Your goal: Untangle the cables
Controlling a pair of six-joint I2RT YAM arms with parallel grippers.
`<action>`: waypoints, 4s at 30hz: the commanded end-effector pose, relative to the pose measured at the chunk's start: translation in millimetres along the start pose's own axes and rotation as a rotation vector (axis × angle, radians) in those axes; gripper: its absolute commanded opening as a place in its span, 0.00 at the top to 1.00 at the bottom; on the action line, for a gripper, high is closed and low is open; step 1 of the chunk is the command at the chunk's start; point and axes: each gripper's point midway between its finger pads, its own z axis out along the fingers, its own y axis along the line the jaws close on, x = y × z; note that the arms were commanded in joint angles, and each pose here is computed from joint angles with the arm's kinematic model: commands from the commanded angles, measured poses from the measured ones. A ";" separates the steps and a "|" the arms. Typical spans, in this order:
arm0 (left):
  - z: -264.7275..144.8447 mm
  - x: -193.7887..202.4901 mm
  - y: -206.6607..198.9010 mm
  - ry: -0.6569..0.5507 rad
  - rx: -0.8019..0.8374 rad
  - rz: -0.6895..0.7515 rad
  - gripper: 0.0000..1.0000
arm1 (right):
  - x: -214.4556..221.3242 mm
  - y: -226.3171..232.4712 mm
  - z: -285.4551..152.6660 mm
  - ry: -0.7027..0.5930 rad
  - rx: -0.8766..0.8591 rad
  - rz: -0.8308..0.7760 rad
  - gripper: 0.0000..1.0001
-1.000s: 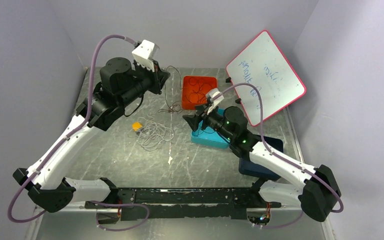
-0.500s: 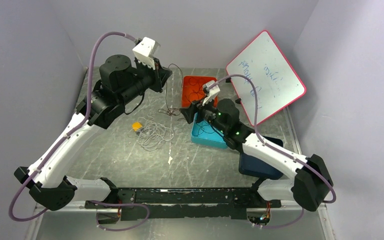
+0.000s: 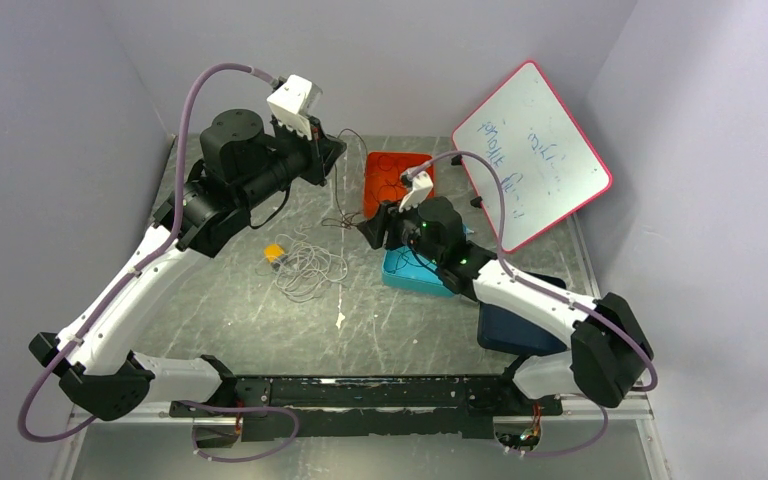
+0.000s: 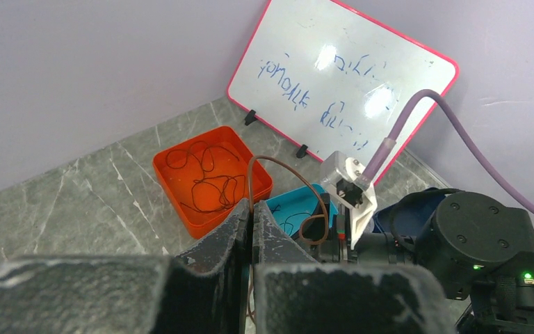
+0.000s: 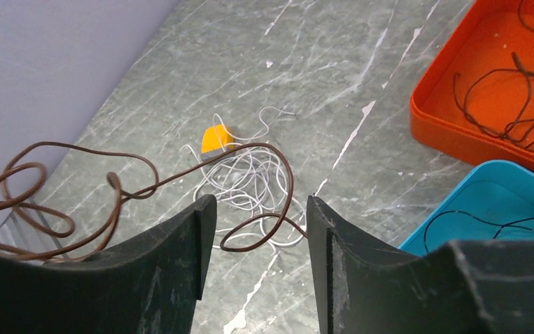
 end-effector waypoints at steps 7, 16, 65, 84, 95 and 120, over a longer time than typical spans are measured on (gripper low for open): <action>-11.0 -18.1 -2.6 -0.052 0.016 -0.008 0.93 | -6.5 -11.0 12.3 -0.054 0.006 0.096 0.59; -29.3 -29.0 11.0 -0.085 -0.065 -0.006 0.93 | -16.0 -41.6 16.6 -0.097 0.085 0.097 1.00; -197.4 -70.3 267.8 -0.085 -1.250 0.110 0.93 | -38.0 -252.1 -127.3 -0.187 0.756 0.237 1.00; -228.7 -81.1 269.3 -0.105 -1.379 0.177 0.93 | -15.9 -286.6 -154.1 -0.181 0.844 0.319 1.00; -237.5 -86.8 267.9 -0.117 -1.408 0.200 0.93 | -10.3 -296.0 -164.8 -0.196 0.882 0.349 1.00; -188.7 -68.4 289.1 -0.003 -1.332 0.188 0.93 | -39.0 -294.4 -200.4 -0.380 0.917 0.408 1.00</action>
